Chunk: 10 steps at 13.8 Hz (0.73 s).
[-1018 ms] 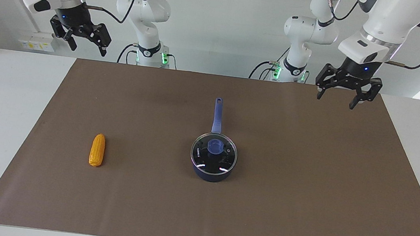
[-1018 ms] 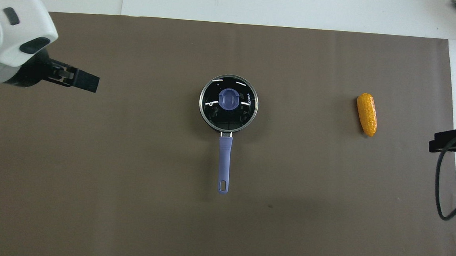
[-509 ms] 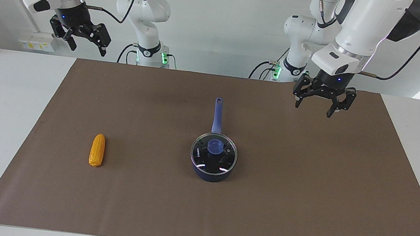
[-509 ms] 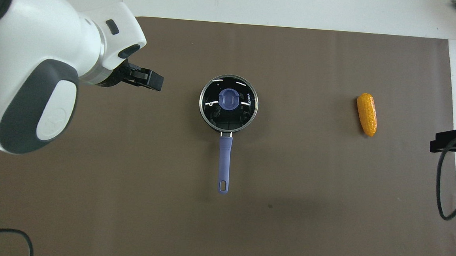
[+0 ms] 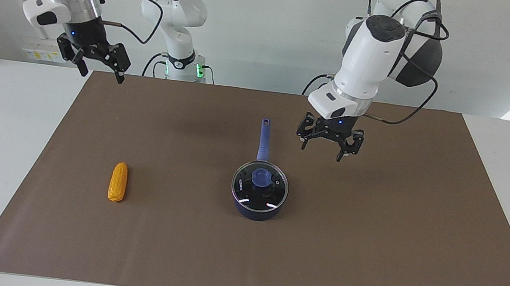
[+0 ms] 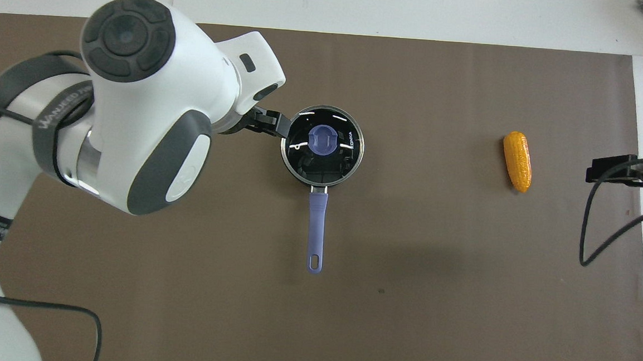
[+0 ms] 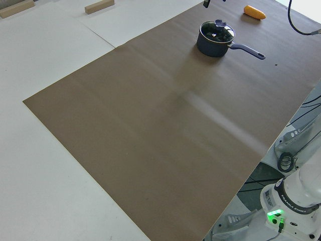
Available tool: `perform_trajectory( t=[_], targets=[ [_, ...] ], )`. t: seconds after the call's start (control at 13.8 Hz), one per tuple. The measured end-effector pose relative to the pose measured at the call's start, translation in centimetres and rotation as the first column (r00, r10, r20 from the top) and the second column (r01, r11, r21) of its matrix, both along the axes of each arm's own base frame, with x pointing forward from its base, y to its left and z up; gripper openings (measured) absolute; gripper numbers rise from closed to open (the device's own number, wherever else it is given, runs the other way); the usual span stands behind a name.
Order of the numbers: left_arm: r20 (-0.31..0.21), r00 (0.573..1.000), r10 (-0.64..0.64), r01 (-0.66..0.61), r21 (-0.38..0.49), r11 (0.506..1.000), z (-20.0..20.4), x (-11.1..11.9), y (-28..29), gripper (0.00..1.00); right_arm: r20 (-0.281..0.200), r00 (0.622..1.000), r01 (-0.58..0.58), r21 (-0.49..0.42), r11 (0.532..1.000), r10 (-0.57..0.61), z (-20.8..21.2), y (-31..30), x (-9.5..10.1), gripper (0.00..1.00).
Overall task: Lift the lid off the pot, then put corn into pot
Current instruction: 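Reach the left gripper to the pot lid knob while the right gripper reaches the corn, then grasp the lid knob with the left gripper while the right gripper grasps the corn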
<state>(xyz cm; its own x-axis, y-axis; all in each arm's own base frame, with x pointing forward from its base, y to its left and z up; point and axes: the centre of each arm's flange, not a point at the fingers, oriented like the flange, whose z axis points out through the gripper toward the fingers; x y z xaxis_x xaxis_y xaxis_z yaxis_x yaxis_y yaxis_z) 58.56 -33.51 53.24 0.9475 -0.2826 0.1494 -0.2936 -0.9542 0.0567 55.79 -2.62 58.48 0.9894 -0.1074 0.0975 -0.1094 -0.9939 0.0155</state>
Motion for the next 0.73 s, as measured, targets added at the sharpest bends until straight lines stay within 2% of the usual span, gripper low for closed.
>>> perform_trajectory(
  t=[0.15, 0.22, 0.36, 0.51, 0.73],
  targets=[
    [-0.002, 1.0, 0.018, -0.018, 0.004, 1.0, -2.5, 0.0, -3.0, 1.0, 0.033, 0.999, -0.004, -0.004, 1.0, 0.004, -6.4, 0.0, 3.3, 1.0],
    [0.001, 1.0, 0.018, -0.018, 0.005, 1.0, -3.7, 0.1, -4.4, 1.0, 0.076, 0.997, -0.007, -0.007, 1.0, 0.008, -9.8, 0.0, 5.5, 1.0],
    [0.008, 0.999, 0.038, -0.038, 0.013, 0.999, -5.7, 0.0, -6.5, 1.0, 0.14, 0.99, -0.01, -0.013, 1.0, 0.012, -14.9, -0.1, 8.5, 1.0],
    [0.015, 0.998, 0.057, -0.057, 0.011, 0.998, -6.9, 0.0, -7.8, 1.0, 0.156, 0.988, -0.008, -0.016, 1.0, 0.01, -19.3, -0.5, 10.1, 1.0],
    [0.013, 0.997, 0.079, -0.079, 0.01, 0.997, -8.6, 0.0, -9.1, 1.0, 0.158, 0.987, -0.009, -0.018, 1.0, 0.011, -24.1, -0.6, 11.2, 1.0]
  ],
)
